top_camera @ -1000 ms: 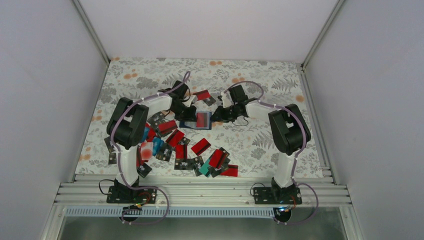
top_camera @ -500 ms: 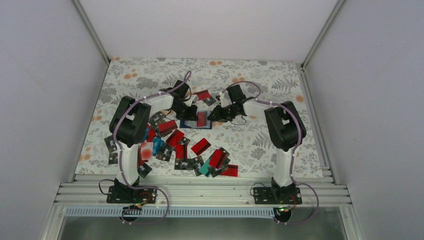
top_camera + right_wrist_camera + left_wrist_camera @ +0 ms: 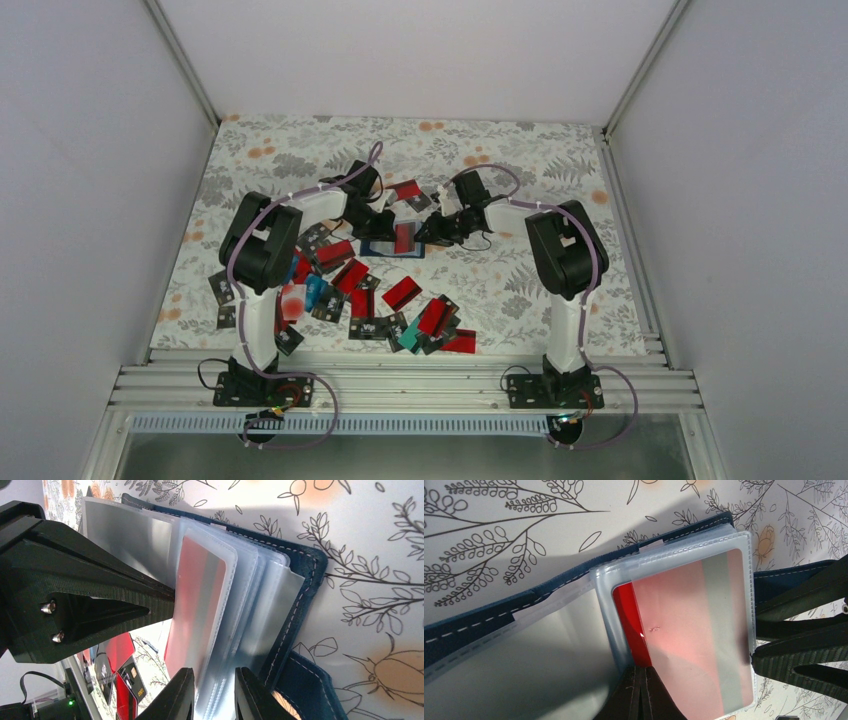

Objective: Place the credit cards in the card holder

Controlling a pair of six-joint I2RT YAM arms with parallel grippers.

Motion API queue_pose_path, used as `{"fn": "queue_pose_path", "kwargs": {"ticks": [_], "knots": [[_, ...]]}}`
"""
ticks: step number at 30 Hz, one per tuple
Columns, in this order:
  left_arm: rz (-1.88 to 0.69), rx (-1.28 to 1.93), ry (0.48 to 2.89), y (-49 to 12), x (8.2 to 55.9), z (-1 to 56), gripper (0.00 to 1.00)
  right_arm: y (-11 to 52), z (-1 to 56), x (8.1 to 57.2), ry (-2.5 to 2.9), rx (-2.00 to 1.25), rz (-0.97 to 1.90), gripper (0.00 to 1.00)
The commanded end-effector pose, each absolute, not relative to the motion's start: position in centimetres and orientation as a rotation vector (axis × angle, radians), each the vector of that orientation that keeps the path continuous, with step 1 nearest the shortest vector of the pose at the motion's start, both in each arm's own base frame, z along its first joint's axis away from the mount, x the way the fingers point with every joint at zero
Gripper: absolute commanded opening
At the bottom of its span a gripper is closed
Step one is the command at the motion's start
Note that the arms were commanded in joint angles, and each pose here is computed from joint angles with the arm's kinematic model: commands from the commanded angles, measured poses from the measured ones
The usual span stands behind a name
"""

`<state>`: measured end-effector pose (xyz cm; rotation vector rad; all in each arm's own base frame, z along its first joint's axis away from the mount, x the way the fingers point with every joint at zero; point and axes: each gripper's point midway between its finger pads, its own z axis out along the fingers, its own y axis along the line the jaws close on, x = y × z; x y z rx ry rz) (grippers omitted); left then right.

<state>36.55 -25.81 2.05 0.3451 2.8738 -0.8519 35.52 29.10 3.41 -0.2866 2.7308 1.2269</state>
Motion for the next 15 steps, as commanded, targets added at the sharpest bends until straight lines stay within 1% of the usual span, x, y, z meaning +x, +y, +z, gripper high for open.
{"fn": "queue_pose_path", "kwargs": {"ticks": [1, 15], "knots": [[-0.802, 0.340, 2.935, -25.43, 35.61, -0.20, 0.02, 29.65, 5.87, 36.25, 2.665, -0.315, 1.244, 0.24], [-0.812, 0.346, 2.939, -25.71, 35.45, -0.27, 0.03, 30.14, 6.31, 36.00, 2.671, -0.320, 1.237, 0.21]]}}
